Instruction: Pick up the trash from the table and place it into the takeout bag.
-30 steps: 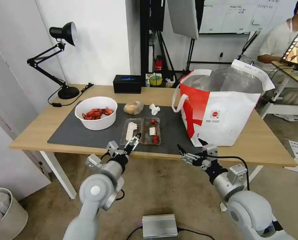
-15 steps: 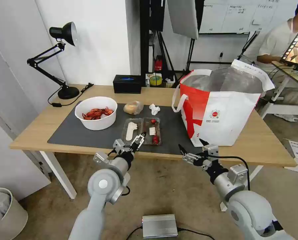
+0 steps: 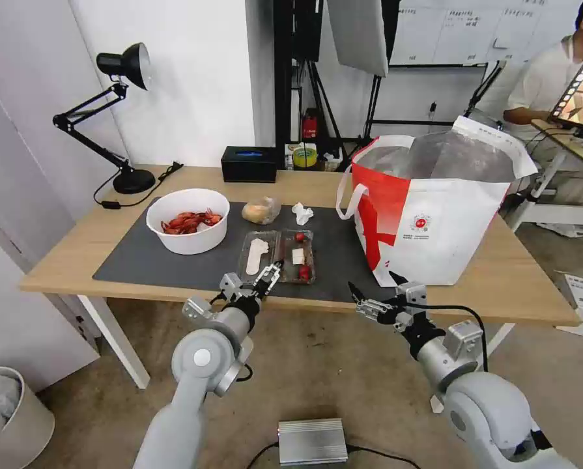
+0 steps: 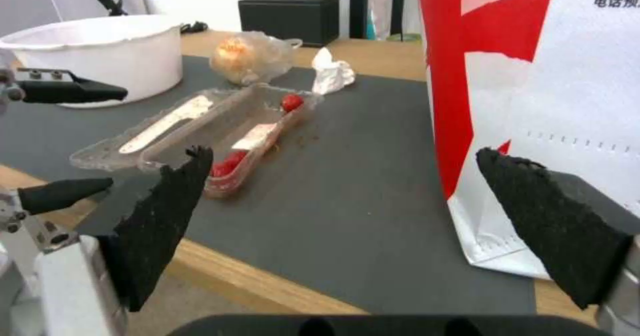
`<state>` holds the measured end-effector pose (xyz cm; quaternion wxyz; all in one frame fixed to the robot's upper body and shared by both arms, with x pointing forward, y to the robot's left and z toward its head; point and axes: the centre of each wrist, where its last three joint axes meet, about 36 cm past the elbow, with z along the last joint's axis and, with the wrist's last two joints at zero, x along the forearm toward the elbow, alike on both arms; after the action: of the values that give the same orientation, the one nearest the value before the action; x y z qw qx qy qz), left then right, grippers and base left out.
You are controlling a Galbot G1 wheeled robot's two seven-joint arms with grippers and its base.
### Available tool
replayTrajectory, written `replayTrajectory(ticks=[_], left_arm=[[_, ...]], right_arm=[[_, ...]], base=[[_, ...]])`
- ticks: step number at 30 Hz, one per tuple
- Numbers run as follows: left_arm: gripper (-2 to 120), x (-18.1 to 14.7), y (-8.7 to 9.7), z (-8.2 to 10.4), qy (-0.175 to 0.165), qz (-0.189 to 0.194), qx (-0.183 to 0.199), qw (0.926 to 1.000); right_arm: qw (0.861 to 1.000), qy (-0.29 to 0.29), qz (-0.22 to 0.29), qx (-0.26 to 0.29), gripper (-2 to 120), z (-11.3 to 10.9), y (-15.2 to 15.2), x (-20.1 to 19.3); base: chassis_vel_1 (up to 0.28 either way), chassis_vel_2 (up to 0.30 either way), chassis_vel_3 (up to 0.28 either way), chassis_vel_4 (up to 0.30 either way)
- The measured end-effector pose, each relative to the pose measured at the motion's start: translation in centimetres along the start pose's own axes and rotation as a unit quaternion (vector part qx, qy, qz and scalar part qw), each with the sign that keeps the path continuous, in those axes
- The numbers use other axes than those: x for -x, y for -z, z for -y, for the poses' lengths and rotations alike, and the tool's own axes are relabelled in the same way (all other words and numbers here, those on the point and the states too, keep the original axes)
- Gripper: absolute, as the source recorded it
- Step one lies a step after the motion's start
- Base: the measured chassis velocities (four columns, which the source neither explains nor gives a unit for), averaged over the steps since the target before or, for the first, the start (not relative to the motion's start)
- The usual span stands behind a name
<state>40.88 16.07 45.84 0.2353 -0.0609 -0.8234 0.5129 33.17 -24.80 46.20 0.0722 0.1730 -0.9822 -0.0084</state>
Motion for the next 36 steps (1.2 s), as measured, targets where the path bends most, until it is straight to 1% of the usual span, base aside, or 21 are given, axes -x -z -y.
replayTrajectory(ticks=[12,21,25,30,31,36], left_arm=[[100,0.6,-0.1,0.0,0.007,0.003,-0.006,1.0000],[100,1.1,0.2,0.0,0.010,0.007,-0.005,0.9999],[100,1.4,0.3,0.1,0.013,0.013,-0.010,0.9998],[100,1.7,0.2,0.2,0.017,0.030,-0.022,0.9991],[100,1.7,0.2,0.2,0.020,0.039,-0.022,0.9988],[100,1.6,0.2,0.2,0.020,0.047,-0.019,0.9985]], right_arm=[[1.000,0.002,-0.001,0.003,100,-0.3,0.0,-0.2],[1.000,0.002,-0.002,0.005,100,-0.5,-0.2,-0.3],[1.000,0.002,-0.002,0.007,100,-0.6,-0.2,-0.3],[1.000,0.003,-0.003,0.009,100,-0.7,-0.3,-0.3],[1.000,0.003,-0.004,0.010,100,-0.8,-0.4,-0.3],[1.000,0.005,-0.005,0.012,100,-0.9,-0.6,-0.3]], base=[[0.000,0.000,0.000,0.000],[0.000,0.000,0.000,0.000],[0.000,0.000,0.000,0.000],[0.000,0.000,0.000,0.000],[0.000,0.000,0.000,0.000],[0.000,0.000,0.000,0.000]])
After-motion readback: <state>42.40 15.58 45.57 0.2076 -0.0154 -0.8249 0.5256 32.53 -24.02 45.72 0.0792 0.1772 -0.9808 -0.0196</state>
